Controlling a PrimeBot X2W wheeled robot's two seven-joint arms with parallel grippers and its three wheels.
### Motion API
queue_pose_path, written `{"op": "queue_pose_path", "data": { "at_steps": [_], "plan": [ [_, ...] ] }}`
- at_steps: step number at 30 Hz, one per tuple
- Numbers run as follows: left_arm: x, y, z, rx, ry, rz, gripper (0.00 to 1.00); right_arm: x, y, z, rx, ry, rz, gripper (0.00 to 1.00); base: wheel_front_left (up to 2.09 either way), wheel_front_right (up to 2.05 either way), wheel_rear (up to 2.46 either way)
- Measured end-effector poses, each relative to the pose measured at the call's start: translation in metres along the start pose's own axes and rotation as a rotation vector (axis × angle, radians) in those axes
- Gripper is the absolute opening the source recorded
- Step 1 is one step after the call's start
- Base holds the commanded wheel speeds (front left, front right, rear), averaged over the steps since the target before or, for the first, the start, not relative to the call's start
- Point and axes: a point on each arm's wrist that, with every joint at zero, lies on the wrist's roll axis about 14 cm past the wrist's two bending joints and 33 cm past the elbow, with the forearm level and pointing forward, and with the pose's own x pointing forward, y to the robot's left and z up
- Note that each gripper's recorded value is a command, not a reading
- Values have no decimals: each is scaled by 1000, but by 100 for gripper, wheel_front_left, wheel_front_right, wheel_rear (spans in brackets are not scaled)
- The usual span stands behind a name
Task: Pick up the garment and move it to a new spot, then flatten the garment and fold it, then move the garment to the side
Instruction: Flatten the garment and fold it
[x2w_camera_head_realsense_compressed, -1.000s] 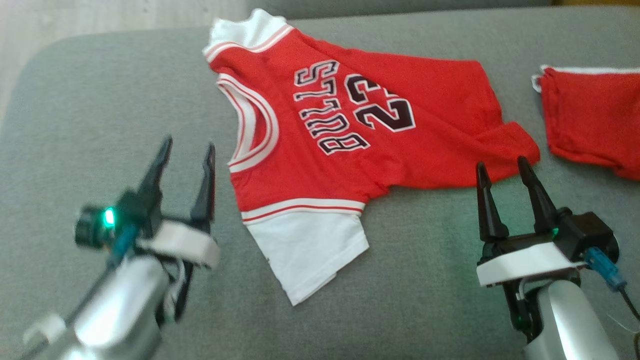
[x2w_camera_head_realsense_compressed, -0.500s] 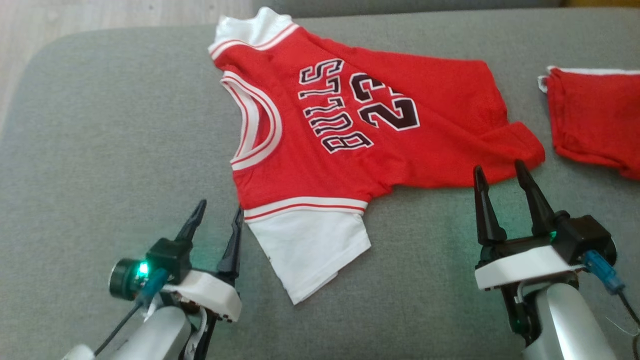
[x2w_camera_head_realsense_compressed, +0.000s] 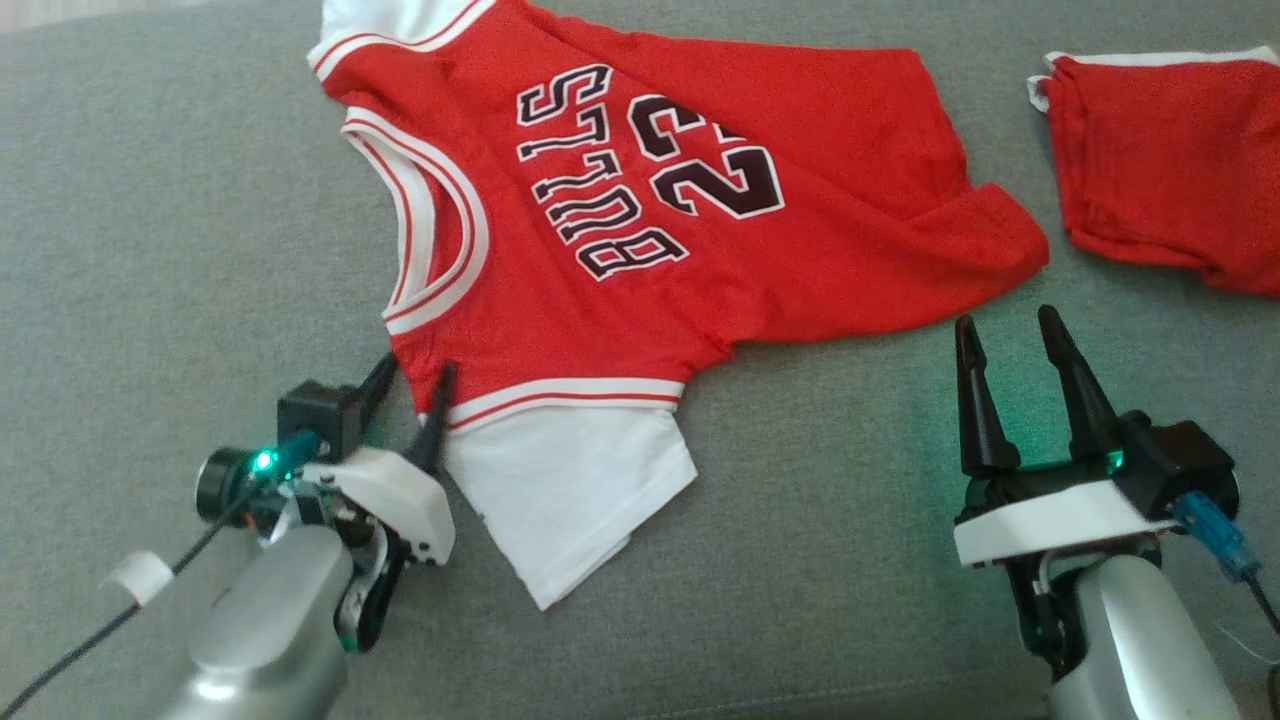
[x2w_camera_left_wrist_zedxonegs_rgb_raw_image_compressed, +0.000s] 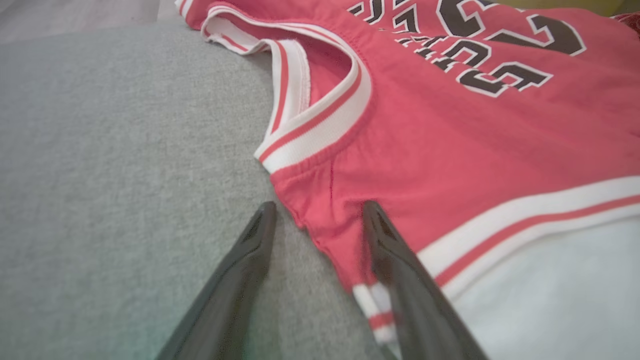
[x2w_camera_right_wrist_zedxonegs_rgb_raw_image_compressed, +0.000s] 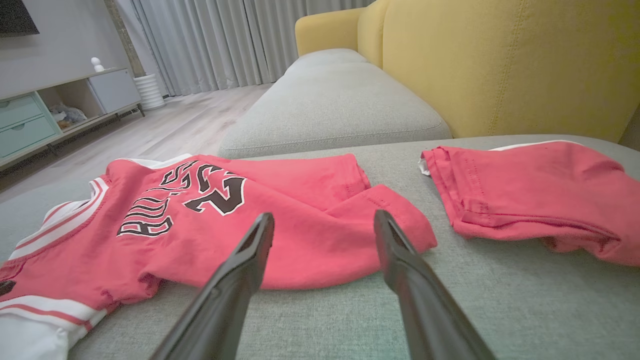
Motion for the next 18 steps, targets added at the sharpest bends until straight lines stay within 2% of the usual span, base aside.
{"op": "queue_pose_path", "data": {
  "at_steps": [1, 7, 11, 18],
  "plan": [
    [4, -1, 2, 5, 1, -7, 0, 0, -2, 0, 1, 0, -5, 100, 0, 0, 0],
    [3, 7, 11, 1, -52, 17, 0, 2, -2, 5, 2, -16, -7, 100, 0, 0, 0],
    [-5, 29, 19, 3, -97, 95, 0, 3, 2, 10, 2, -33, 7, 100, 0, 0, 0],
    [-20, 73, 49, 71, -178, 197, 0, 6, 13, 17, -5, -53, 39, 100, 0, 0, 0]
  ]
}}
